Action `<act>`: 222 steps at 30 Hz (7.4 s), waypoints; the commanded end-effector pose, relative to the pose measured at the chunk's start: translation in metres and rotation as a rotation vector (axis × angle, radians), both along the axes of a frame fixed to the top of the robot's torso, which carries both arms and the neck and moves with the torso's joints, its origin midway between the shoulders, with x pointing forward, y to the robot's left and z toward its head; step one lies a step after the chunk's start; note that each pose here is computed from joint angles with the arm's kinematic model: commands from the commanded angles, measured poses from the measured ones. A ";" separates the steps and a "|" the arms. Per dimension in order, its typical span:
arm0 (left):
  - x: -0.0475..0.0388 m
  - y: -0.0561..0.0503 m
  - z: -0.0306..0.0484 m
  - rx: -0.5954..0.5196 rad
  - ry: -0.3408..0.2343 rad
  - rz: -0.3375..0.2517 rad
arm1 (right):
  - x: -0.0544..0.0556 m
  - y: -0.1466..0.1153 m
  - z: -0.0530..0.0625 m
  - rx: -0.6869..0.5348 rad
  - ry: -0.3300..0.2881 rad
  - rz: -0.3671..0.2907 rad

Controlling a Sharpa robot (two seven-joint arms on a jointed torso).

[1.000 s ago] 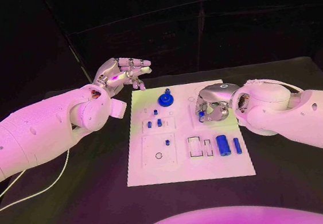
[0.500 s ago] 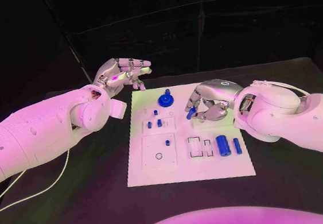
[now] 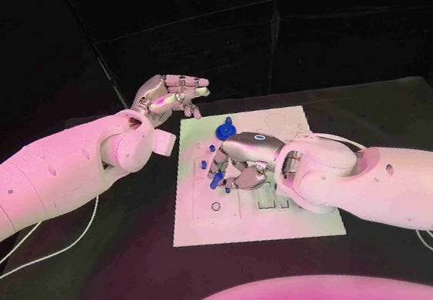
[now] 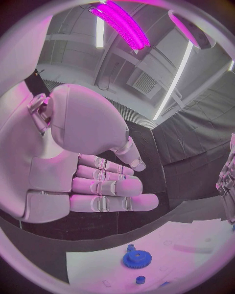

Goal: Assemble the parts on the task board

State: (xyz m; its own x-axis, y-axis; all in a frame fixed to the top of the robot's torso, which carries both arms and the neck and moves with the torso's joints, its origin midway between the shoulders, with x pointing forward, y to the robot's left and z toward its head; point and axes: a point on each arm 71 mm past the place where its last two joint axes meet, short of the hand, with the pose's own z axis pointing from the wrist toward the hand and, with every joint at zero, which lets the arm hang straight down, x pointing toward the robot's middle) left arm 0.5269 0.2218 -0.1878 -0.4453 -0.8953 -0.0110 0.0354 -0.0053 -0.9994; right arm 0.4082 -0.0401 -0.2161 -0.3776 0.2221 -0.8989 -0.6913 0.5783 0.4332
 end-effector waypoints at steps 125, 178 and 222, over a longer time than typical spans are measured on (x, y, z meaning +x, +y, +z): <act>-0.0030 0.009 0.0025 -0.004 -0.001 0.004 | -0.015 -0.173 -0.018 -0.233 0.282 -0.625; -0.0032 0.011 0.0017 -0.002 0.003 0.005 | -0.020 -0.150 -0.052 -0.277 0.319 -0.609; -0.0037 0.007 0.0018 -0.005 0.004 -0.003 | -0.024 -0.096 -0.047 -0.121 0.392 -0.561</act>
